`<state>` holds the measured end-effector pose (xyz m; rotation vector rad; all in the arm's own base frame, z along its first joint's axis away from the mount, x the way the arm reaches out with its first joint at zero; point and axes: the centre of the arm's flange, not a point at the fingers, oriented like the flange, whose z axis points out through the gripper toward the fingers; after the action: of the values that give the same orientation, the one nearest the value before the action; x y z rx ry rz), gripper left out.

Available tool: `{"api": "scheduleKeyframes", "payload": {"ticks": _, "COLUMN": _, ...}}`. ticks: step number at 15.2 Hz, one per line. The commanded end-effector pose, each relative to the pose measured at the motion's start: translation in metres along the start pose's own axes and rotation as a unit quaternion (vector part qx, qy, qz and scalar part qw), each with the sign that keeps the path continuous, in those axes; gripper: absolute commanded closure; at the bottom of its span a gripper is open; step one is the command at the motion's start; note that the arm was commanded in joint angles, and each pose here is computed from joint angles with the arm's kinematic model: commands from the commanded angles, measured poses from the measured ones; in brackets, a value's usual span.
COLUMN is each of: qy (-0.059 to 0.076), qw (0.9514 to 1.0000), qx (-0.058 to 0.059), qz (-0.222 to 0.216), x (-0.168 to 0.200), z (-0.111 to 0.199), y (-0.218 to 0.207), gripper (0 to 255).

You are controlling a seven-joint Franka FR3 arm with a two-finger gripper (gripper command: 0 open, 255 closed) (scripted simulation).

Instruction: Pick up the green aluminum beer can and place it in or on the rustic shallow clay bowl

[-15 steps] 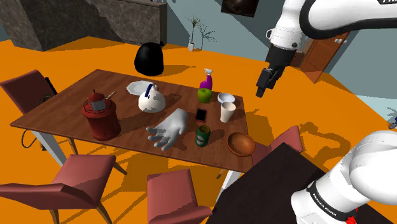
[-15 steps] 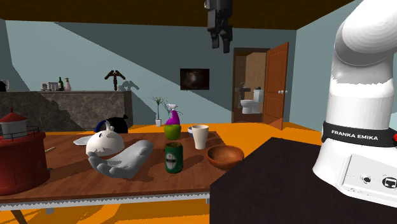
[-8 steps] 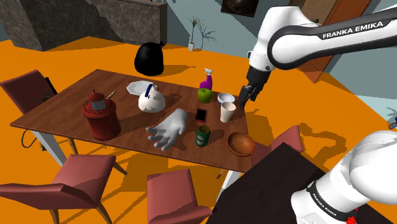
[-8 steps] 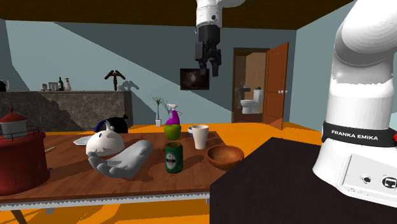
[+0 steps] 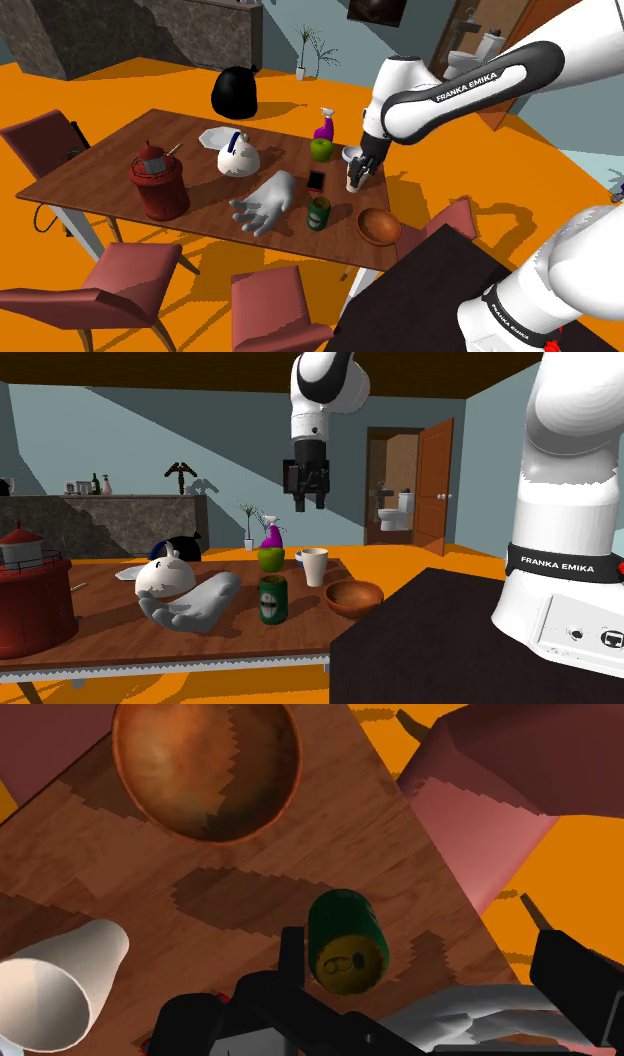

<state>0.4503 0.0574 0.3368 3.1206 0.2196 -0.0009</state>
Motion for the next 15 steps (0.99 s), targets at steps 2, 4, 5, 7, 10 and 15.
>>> {"api": "scheduleKeyframes", "payload": {"ticks": 2, "qy": 0.003, "qw": 1.0000, "qx": 0.001, "qz": 0.001, "x": 0.018, "z": 0.034, "y": -0.002, "gripper": 0}}
{"api": "scheduleKeyframes", "payload": {"ticks": 4, "qy": 0.005, "qw": 1.0000, "qx": 0.001, "qz": 0.002, "x": 0.030, "z": 0.057, "y": -0.003, "gripper": 0}}
{"api": "scheduleKeyframes", "payload": {"ticks": 5, "qy": 0.006, "qw": 1.0000, "qx": 0.001, "qz": 0.003, "x": 0.037, "z": 0.068, "y": -0.003, "gripper": 0}}
{"api": "scheduleKeyframes", "payload": {"ticks": 7, "qy": 0.007, "qw": 1.0000, "qx": 0.001, "qz": 0.003, "x": 0.049, "z": 0.091, "y": -0.003, "gripper": 0}}
{"api": "scheduleKeyframes", "payload": {"ticks": 10, "qy": 0.010, "qw": 0.9999, "qx": 0.002, "qz": 0.005, "x": 0.068, "z": 0.125, "y": -0.004, "gripper": 0}}
{"api": "scheduleKeyframes", "payload": {"ticks": 15, "qy": 0.013, "qw": 0.9999, "qx": 0.002, "qz": 0.006, "x": 0.096, "z": 0.175, "y": -0.005, "gripper": 0}}
